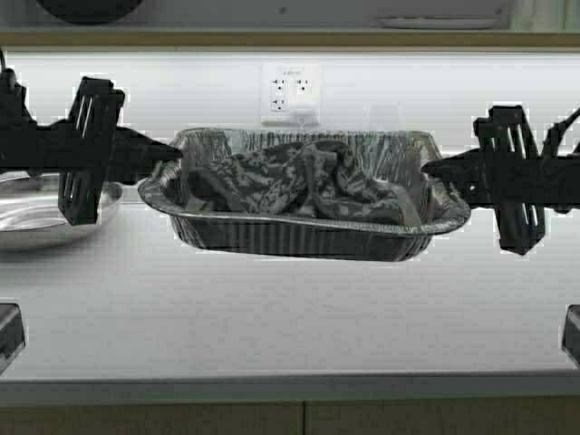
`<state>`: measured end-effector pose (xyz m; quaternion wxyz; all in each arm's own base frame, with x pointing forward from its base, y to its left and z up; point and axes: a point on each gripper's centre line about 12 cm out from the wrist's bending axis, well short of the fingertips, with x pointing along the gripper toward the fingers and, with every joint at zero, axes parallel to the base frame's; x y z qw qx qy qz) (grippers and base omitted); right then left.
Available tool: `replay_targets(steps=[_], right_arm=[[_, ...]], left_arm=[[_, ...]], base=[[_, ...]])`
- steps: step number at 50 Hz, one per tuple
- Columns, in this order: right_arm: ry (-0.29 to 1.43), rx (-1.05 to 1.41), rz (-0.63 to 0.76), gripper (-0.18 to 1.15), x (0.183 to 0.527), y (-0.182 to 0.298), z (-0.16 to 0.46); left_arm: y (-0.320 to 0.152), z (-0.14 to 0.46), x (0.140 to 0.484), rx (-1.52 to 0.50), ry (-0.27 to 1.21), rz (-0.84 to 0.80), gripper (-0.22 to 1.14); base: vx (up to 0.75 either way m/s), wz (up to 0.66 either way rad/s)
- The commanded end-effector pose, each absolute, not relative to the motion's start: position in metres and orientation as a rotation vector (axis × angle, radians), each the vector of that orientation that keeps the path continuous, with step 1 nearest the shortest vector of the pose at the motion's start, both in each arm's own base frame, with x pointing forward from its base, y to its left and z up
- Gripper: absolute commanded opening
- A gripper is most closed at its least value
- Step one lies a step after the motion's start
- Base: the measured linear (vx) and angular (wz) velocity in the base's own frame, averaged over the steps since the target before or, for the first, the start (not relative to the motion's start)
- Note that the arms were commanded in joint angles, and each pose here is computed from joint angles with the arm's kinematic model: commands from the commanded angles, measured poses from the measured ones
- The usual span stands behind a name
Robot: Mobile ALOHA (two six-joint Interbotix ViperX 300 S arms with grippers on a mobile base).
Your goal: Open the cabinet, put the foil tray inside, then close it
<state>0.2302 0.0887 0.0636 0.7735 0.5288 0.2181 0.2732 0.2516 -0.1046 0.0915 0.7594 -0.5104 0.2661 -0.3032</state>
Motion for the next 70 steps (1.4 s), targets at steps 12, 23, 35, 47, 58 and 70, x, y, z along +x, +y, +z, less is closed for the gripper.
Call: replay_targets(steps=[12,23,35,47,58,70], right_arm=[[0.432,1.176,0.756,0.09,0.215,0.108,0.124],[0.405,1.136,0.759,0.09,0.219,0.109,0.156],[0.377,1.132,0.787,0.09,0.227,0.111,0.198],[0.378,1.127,0.748,0.09,0.236,0.11,0.232],[0.391,1.188,0.755,0.09,0.255,0.113,0.26],[0.379,1.182,0.732,0.09,0.269,0.113,0.275]], left_arm=[[-0.103,0.139,0.227,-1.133,0.535,-0.687,0.03],[-0.1,0.167,0.221,-1.126,0.486,-0.689,0.04],[-0.098,0.222,0.226,-1.11,0.394,-0.716,0.04],[-0.093,0.274,0.235,-1.054,0.352,-0.651,0.04],[-0.097,0.289,0.254,-1.12,0.379,-0.663,0.04],[-0.098,0.309,0.268,-1.105,0.34,-0.689,0.04]], base=[[-0.01,0.0],[0.0,0.0],[0.0,0.0],[0.0,0.0],[0.0,0.0],[0.01,0.0]])
